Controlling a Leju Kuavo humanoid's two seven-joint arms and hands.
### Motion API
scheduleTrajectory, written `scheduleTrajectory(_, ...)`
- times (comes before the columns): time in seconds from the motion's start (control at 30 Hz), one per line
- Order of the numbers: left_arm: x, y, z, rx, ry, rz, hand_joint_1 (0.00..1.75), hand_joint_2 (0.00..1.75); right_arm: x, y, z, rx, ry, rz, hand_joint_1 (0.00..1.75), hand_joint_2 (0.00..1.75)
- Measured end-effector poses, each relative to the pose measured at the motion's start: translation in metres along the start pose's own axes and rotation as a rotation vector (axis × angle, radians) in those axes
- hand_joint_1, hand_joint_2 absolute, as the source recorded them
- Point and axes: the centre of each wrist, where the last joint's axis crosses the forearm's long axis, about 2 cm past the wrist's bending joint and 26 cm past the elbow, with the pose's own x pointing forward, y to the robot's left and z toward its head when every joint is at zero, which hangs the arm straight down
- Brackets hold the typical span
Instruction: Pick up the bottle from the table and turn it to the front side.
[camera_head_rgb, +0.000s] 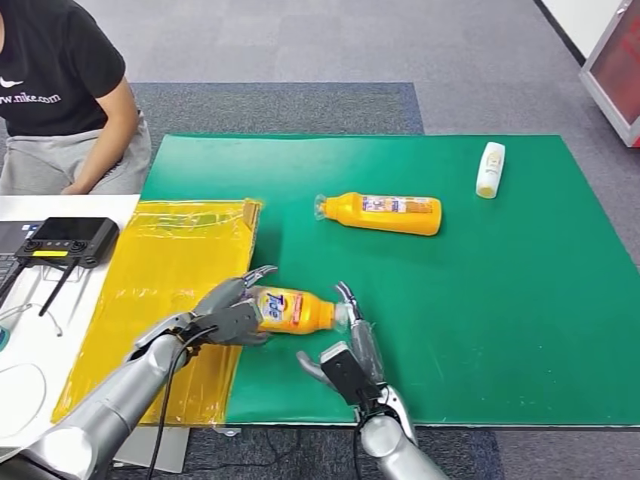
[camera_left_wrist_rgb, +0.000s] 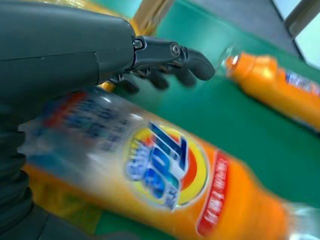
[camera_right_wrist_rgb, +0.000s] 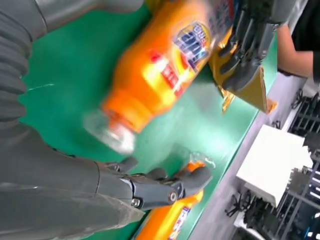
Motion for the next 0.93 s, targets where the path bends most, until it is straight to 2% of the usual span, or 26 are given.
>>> scheduleTrajectory(0.43,0.001,-0.007,0.000,0.035,0.035,-0.041,0.00,1.75,0.000,0.001,0.000,-0.004,-0.016,0.018,0.00,1.75)
scheduleTrajectory(0.57,0.003,-0.012,0.001,0.067,0.012,-0.073,0.00,1.75,0.000,0.001,0.001,-0.009,-0.017,0.023,0.00,1.75)
scheduleTrajectory(0.7,0.015,-0.026,0.010,0.145,-0.135,-0.012,0.00,1.75,-0.002,0.002,0.004,-0.016,-0.013,0.026,0.00,1.75)
scheduleTrajectory(0.83,0.045,-0.031,0.021,0.282,-0.371,0.094,0.00,1.75,-0.004,0.003,0.008,-0.021,-0.011,0.028,0.00,1.75)
scheduleTrajectory(0.93,0.066,-0.028,0.029,0.371,-0.475,0.104,0.00,1.75,-0.005,0.004,0.011,-0.025,-0.007,0.033,0.00,1.75)
